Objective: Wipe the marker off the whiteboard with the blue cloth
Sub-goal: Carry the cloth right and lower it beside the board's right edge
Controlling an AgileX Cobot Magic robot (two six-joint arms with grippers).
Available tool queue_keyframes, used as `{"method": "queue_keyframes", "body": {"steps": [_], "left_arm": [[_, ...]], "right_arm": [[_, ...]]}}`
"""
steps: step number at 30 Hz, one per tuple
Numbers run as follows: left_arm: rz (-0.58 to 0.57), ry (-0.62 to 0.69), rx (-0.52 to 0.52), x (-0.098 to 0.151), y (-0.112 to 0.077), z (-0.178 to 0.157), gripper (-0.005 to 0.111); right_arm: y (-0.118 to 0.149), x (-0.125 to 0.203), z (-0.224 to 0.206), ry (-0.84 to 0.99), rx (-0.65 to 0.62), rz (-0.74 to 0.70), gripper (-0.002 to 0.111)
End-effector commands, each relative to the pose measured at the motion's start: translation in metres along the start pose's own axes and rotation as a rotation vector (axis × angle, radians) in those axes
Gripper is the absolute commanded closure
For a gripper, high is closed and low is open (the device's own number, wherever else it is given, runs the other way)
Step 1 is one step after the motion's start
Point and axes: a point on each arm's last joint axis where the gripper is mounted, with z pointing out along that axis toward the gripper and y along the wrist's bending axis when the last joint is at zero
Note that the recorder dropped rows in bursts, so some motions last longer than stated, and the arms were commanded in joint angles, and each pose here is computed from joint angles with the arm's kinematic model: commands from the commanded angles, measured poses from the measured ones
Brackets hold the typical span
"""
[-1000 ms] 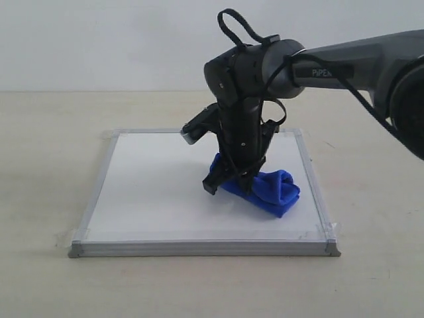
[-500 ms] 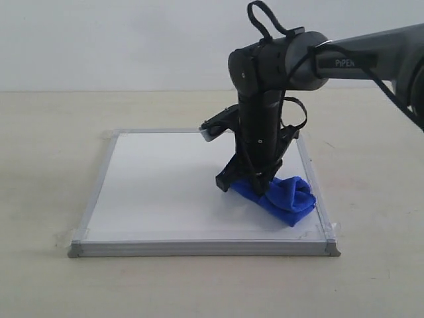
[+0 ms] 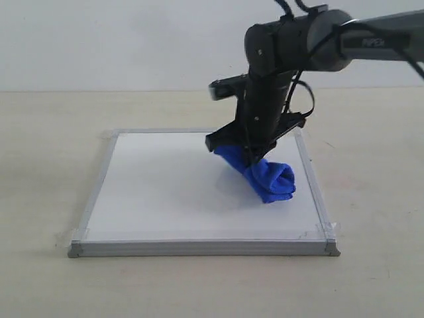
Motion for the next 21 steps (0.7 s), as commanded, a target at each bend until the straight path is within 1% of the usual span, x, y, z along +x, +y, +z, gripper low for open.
{"method": "queue_keyframes", "body": {"steps": [1,4,7,10,11,16,21], "left_arm": [[0.003,-0.001,-0.004,0.001,0.0,0.0,0.102],[0.003,-0.001,-0.004,0.001,0.0,0.0,0.102],[0.003,-0.001,-0.004,0.001,0.0,0.0,0.102],[0.003,-0.001,-0.004,0.001,0.0,0.0,0.102],[0.003,-0.001,-0.004,0.001,0.0,0.0,0.102],[0.003,-0.001,-0.004,0.001,0.0,0.0,0.102],[0.003,-0.001,-0.004,0.001,0.0,0.0,0.102]], "right_arm": [[-0.04,0.003,-0.023,0.016,0.093,0.142,0.108],[-0.065,0.009,-0.032,0.061,0.146,0.199,0.108],[-0.093,0.016,-0.039,0.1,0.209,0.319,0.108],[-0.112,0.022,-0.044,0.124,0.222,0.433,0.108],[-0.117,0.023,-0.045,0.122,0.219,0.451,0.108],[-0.122,0.023,-0.045,0.116,0.226,0.466,0.108],[-0.121,0.018,-0.041,0.042,0.203,0.48,0.108]]}}
